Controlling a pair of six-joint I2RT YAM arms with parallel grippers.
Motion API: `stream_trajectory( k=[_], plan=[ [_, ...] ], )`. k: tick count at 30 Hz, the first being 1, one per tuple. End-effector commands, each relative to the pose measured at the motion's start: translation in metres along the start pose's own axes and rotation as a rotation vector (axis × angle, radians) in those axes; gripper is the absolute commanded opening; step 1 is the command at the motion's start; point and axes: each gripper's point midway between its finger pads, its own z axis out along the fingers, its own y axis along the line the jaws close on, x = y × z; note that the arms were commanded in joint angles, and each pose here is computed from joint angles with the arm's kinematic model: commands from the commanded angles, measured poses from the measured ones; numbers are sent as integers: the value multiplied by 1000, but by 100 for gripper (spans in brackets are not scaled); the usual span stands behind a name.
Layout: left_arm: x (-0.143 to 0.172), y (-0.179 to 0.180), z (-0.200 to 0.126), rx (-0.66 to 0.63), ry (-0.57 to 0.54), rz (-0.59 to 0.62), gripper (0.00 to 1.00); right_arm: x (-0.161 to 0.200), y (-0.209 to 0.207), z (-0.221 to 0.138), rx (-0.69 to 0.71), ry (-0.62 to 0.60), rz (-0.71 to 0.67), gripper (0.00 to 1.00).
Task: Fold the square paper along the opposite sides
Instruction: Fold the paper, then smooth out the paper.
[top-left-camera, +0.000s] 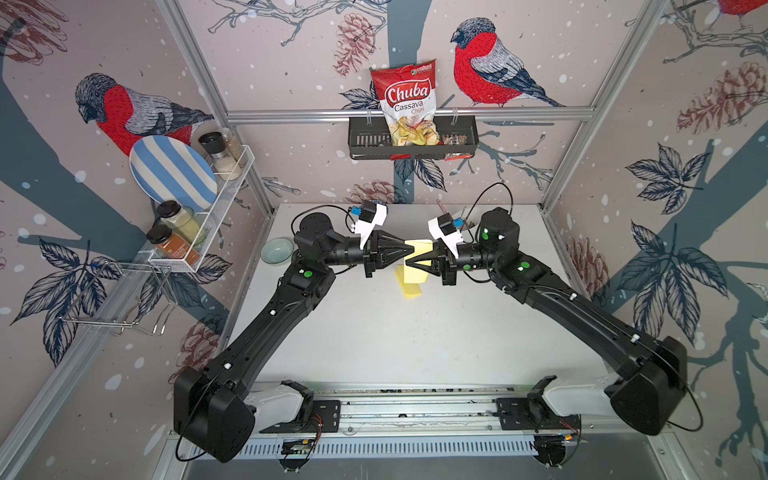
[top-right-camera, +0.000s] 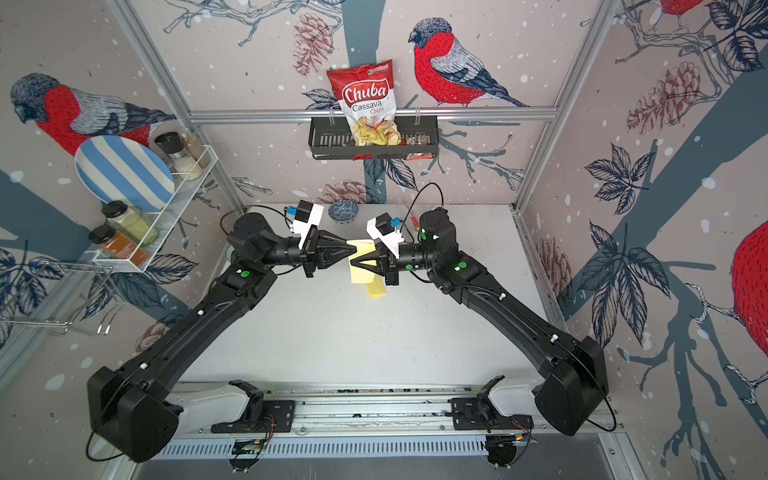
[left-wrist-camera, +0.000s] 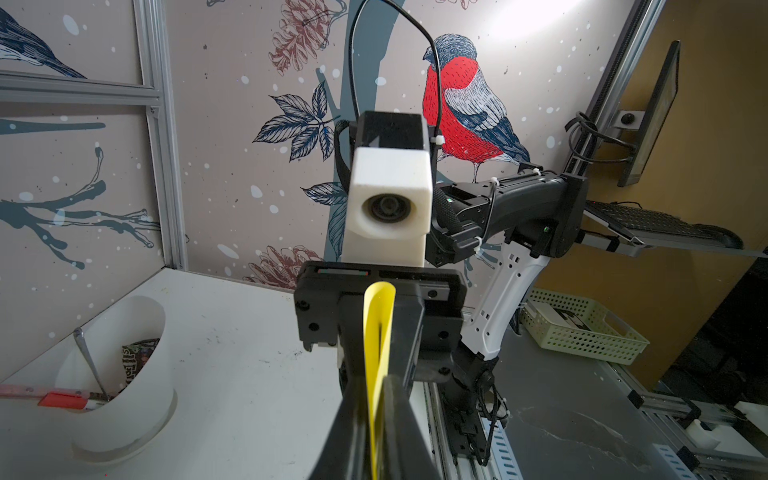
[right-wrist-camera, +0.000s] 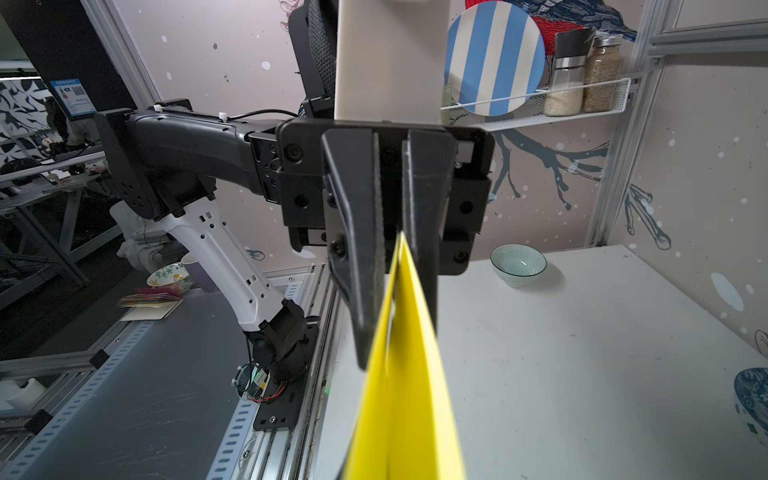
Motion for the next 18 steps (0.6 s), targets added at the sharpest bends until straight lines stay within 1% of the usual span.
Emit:
stream_trajectory(
  k=[1,4,8,13,15,18],
  plan=[
    [-7,-4,0,7,-12,45,11,-5,2,1,-11,-13,-13,0],
    [-7,-5,0,7,-13,48,9,-5,2,0,-10,-13,-13,0],
    [-9,-5,-1,5,-16,51,0,-5,3,0,-12,-13,-13,0],
    [-10,-7,-1,6,-17,53,0,-6,2,0,-2,-14,-13,0],
    [-10,-7,-1,4,-15,51,0,-8,0,-2,14,-15,-14,15],
    [-9,-7,-1,6,-8,52,0,-15,-1,-8,28,-23,-25,33]
  ],
)
